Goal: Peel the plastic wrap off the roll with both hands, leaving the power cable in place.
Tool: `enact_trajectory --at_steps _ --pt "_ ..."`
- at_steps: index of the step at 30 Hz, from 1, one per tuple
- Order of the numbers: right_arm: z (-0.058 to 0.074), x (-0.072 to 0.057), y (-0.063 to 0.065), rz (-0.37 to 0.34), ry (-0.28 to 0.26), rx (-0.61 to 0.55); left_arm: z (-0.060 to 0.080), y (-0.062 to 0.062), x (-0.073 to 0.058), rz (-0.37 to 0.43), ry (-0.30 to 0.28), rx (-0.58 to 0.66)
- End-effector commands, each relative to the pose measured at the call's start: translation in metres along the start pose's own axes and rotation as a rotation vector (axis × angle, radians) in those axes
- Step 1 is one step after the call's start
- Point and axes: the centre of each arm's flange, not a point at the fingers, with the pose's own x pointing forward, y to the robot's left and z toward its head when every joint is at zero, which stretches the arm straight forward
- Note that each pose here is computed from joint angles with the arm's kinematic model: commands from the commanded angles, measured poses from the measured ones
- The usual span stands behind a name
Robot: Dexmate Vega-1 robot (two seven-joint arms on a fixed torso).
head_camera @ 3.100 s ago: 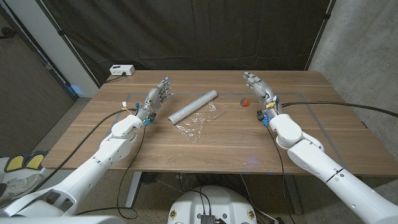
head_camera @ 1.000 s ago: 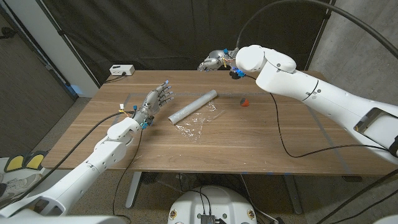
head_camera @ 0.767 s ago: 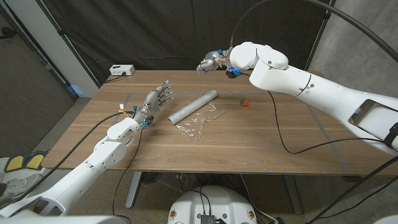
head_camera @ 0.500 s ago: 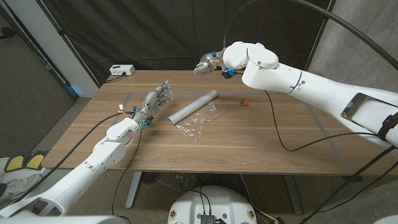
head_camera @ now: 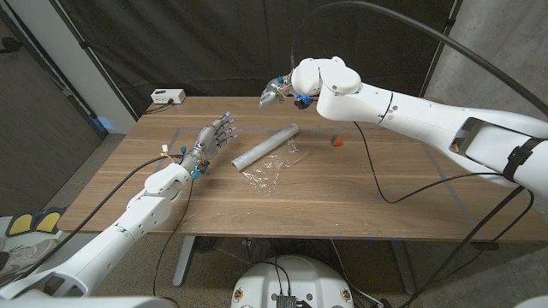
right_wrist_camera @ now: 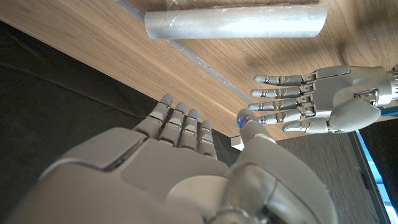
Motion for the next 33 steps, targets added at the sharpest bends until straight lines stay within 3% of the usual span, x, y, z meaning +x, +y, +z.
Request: enact_trajectory --at_steps 1,15,24,33 --pt "0.019 0.017 0.008 -0.030 0.016 -0.121 -0.002 0.004 0.001 -0.006 -0.007 -0.013" --pt "0.040 0.032 0.025 -0.099 0.027 -0.279 -0.004 0.003 0.000 -0.009 -0.010 -0.023" --pt "0.049 0.040 0.037 -0.186 0.032 -0.398 -0.005 0.001 -0.003 -0.004 -0.011 -0.027" --pt "0.046 0.054 0.042 -0.154 0.057 -0.444 -0.004 0.000 -0.005 -0.004 -0.018 -0.026"
